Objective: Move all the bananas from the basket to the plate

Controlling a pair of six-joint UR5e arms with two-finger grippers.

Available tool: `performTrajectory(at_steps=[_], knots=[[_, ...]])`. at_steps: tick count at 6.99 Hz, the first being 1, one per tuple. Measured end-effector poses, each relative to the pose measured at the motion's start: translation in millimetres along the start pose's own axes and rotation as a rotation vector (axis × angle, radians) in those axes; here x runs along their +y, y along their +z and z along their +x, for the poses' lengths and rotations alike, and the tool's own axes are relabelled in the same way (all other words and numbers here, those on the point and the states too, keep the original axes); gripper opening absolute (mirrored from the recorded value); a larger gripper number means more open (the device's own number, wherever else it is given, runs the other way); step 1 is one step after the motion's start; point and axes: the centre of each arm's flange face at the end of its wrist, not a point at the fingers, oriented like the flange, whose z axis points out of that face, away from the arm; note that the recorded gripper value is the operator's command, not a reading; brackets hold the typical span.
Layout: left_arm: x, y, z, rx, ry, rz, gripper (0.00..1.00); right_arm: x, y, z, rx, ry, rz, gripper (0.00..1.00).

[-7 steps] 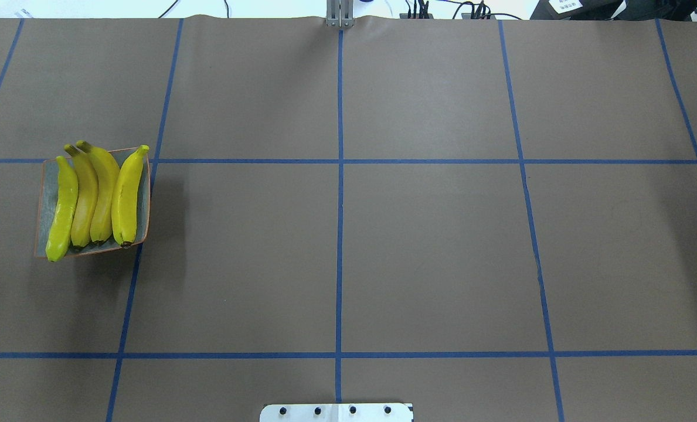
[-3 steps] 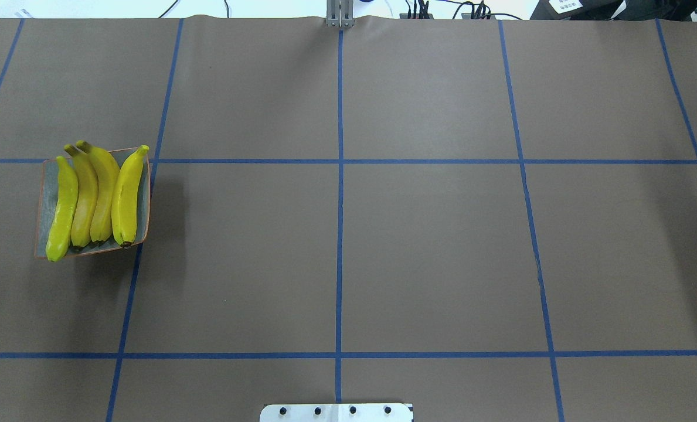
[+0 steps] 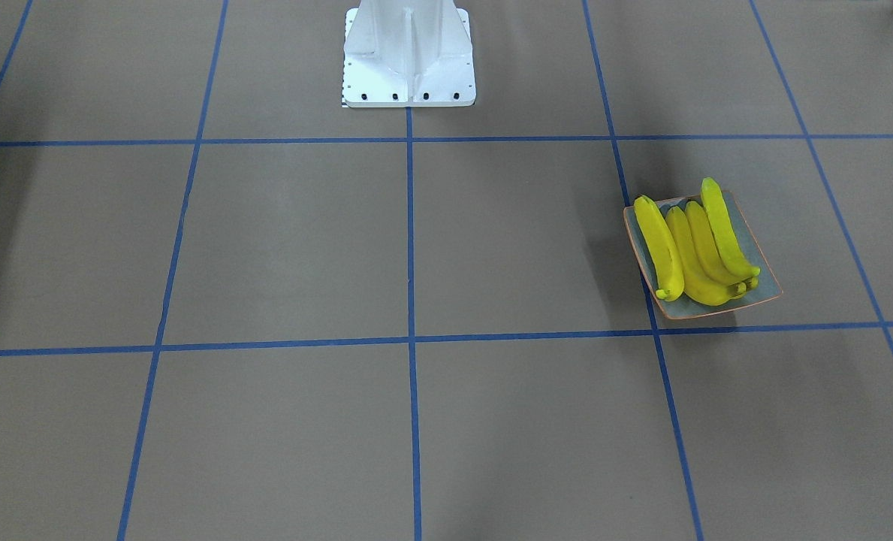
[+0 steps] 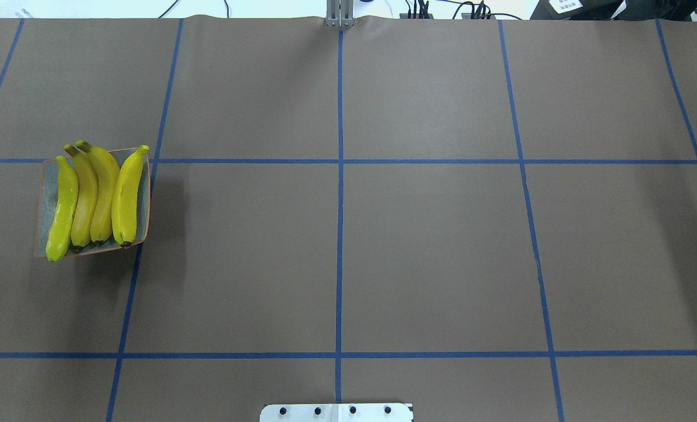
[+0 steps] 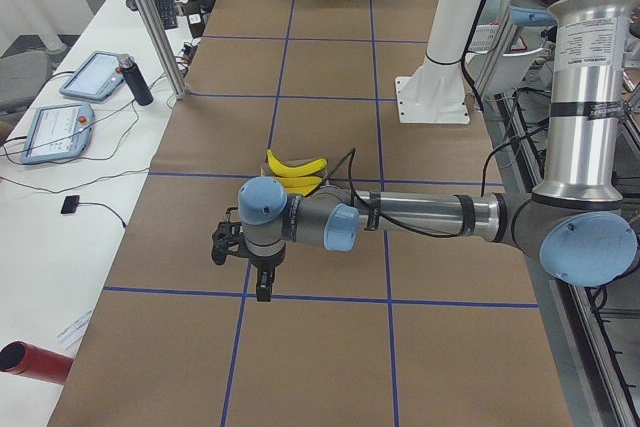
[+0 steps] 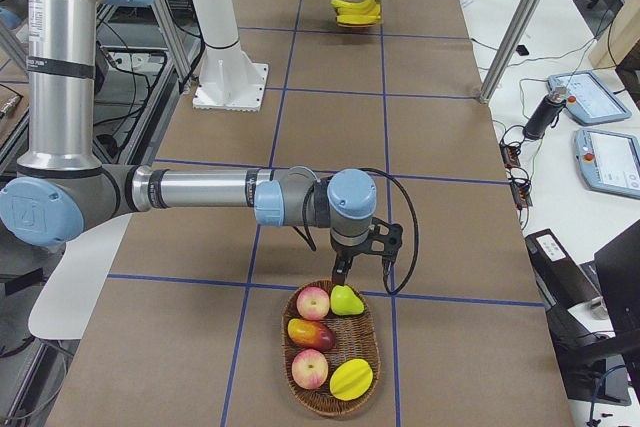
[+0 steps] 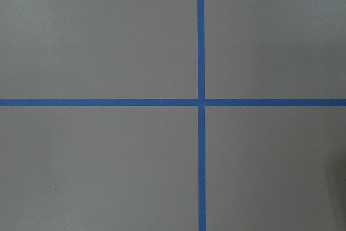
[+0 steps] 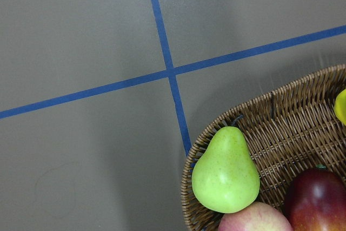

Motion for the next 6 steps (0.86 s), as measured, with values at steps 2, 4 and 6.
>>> performTrajectory(at_steps=[2, 4, 6], knots=[[0.4, 1.0, -1.0, 0.0, -0.002, -0.002, 1.0, 0.7, 0.0, 0.5, 0.003, -0.002, 0.002, 1.0], [0.9, 2.9, -2.4, -0.001, -0.005, -0.006, 1.0, 2.5, -1.2, 1.0, 0.002, -0.002, 0.005, 1.0], [1.0, 3.6, -2.7, -0.001, -0.006, -0.008, 1.0, 3.1, -3.2, 0.3, 0.001, -0.004, 0.009, 1.0]])
